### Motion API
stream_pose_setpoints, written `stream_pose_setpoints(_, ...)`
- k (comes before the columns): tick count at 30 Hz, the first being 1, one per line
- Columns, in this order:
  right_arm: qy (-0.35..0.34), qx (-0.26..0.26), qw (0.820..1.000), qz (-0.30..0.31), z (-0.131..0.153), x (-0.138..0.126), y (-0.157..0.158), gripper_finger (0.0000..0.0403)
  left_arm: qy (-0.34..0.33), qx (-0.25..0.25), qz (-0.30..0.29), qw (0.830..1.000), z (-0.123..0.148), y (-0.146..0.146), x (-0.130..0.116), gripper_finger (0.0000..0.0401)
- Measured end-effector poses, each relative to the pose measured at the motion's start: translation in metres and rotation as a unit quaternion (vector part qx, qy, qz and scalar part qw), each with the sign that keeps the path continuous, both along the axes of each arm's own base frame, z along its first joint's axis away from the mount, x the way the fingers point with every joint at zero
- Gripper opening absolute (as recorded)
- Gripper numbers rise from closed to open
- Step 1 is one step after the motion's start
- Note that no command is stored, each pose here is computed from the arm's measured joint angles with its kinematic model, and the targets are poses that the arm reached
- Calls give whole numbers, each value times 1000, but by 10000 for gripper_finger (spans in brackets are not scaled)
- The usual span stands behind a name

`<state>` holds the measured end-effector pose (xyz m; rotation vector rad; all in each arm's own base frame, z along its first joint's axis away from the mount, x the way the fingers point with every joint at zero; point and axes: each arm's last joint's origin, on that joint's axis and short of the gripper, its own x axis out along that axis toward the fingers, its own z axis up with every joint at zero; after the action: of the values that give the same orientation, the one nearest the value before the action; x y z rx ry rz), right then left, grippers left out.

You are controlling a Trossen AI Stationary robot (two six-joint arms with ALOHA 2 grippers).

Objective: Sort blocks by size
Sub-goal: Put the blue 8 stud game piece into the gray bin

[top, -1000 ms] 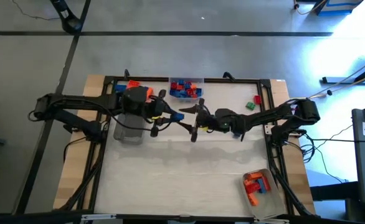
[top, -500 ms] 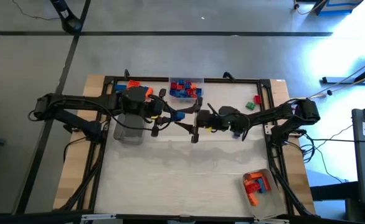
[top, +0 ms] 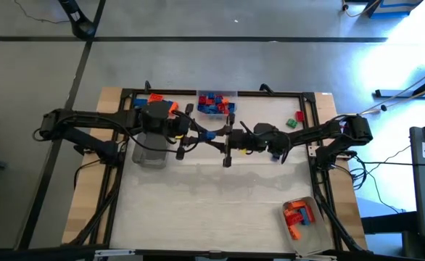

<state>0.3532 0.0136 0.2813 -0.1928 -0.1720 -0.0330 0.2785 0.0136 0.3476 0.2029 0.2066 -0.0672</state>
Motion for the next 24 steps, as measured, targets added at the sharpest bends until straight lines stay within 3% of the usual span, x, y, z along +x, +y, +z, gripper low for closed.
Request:
stream_pose_setpoints(5, 0, -9, 1000, 0, 0, 0, 1, 94, 0, 4, -2, 1000, 0, 0, 0, 100)
stream_pose_setpoints(11, 10, -20, 1000, -13, 6, 3, 2, 100, -6, 21, 6, 1000, 7, 3, -9, 155)
stream_pose_setpoints(18, 93, -40, 993, -66, 29, -18, 24, 95, 52, 26, 64, 996, 17, 12, -56, 194)
stream_pose_setpoints(24, 235, 28, 967, -92, 39, -55, 53, 97, 159, 31, 171, 972, 9, 20, -100, 196)
